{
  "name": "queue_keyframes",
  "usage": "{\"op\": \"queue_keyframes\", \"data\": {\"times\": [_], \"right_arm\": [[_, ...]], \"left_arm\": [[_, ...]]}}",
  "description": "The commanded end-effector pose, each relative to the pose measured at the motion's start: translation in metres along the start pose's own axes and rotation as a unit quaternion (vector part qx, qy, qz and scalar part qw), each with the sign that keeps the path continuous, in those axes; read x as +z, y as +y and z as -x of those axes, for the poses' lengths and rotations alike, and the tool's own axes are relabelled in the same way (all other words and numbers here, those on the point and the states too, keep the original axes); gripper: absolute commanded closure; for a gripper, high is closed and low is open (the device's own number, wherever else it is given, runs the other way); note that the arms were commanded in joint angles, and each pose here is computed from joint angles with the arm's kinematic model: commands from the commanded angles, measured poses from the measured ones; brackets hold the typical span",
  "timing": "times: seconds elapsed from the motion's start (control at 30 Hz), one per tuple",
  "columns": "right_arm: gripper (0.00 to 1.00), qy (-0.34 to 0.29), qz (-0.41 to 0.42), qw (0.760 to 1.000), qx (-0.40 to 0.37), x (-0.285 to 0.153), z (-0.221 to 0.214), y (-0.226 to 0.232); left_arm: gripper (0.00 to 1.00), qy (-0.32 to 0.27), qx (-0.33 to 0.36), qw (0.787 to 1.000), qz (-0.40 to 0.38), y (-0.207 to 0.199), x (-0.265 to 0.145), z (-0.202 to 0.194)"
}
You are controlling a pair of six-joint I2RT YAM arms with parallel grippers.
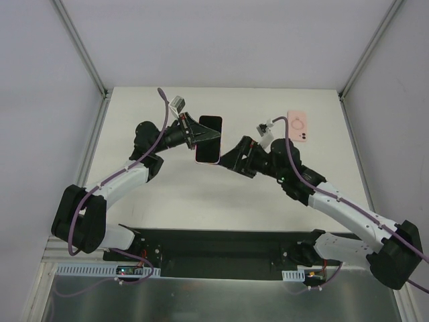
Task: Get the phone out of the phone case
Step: Remove the phone case from the phone.
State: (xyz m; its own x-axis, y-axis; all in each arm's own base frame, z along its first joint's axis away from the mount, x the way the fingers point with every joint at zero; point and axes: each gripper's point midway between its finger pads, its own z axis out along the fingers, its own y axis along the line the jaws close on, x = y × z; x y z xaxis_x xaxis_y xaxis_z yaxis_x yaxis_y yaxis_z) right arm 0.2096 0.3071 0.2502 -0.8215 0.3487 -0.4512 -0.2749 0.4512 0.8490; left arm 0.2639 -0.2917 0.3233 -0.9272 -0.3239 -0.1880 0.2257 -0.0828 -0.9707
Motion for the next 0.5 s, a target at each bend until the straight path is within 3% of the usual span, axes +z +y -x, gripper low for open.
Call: {"op": "queue_keyframes", "data": {"times": [0.0,0.13,0.27,0.47], "right_arm": [[0.02,-0.008,0.118,0.993,-0.015,0.007,0.026,0.069],[0.09,0.022,0.165,0.986,-0.003,0.016,0.031,0.089],[0.14,0.041,0.21,0.975,0.059,0.029,0.029,0.095],[0.18,0.02,0.232,0.968,0.094,0.035,0.033,0.09]], "left_arm": [[1.0,0.034,0.044,0.996,-0.074,-0.051,0.001,-0.022],[1.0,0.034,0.046,0.994,-0.09,-0.058,0.0,-0.023],[1.0,0.033,0.049,0.993,-0.101,-0.063,-0.002,-0.024],[1.0,0.025,0.042,0.994,-0.097,-0.057,-0.004,-0.023]]}}
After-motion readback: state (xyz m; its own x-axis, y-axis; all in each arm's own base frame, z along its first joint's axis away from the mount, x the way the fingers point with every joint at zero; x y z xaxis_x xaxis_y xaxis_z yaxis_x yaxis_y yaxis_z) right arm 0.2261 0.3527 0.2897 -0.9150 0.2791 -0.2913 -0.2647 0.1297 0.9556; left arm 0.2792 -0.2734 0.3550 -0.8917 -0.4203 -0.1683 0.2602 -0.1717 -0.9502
